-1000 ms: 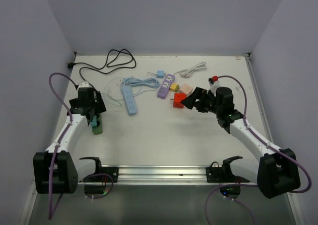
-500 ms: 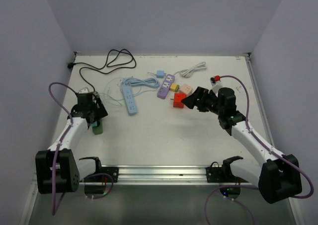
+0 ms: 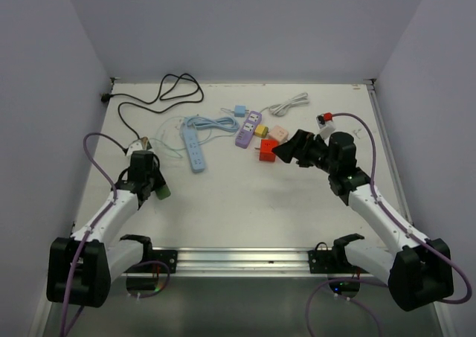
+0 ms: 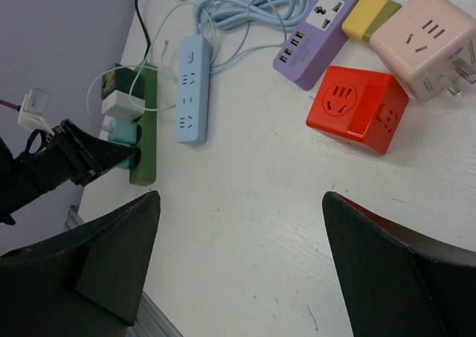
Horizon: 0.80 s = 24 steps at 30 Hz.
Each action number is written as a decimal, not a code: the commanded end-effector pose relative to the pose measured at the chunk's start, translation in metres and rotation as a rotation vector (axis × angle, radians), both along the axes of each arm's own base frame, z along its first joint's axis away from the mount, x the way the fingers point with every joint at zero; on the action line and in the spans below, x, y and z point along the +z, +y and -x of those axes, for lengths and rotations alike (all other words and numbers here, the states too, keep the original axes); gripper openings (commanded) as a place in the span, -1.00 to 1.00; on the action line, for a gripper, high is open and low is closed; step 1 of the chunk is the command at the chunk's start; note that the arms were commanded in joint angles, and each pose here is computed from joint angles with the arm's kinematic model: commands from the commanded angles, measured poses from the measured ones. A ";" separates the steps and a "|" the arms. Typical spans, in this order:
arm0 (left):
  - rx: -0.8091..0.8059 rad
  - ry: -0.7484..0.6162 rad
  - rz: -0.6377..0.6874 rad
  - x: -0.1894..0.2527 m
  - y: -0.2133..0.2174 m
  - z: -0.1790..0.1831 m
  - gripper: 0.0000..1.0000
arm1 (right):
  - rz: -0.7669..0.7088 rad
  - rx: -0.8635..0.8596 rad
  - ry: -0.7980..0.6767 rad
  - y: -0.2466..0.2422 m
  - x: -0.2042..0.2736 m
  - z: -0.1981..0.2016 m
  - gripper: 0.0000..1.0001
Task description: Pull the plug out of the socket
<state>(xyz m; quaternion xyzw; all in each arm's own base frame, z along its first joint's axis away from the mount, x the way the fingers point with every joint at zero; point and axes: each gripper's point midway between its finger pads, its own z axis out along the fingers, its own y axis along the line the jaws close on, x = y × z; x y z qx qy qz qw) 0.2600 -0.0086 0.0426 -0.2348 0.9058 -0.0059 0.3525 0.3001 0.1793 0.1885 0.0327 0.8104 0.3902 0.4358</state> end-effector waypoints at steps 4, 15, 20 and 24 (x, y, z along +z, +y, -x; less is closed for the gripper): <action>-0.097 0.023 0.264 -0.013 -0.067 0.023 -0.56 | -0.016 0.021 -0.043 0.003 0.012 0.001 0.88; -0.139 -0.030 0.411 -0.008 -0.112 0.047 -1.00 | -0.023 0.039 -0.024 0.007 0.007 0.000 0.88; -0.137 -0.010 0.432 -0.011 -0.143 0.060 -1.00 | -0.027 0.062 -0.007 0.010 0.003 0.001 0.87; -0.208 0.033 0.415 -0.013 -0.182 0.078 -0.92 | -0.025 0.064 0.000 0.010 0.002 0.000 0.87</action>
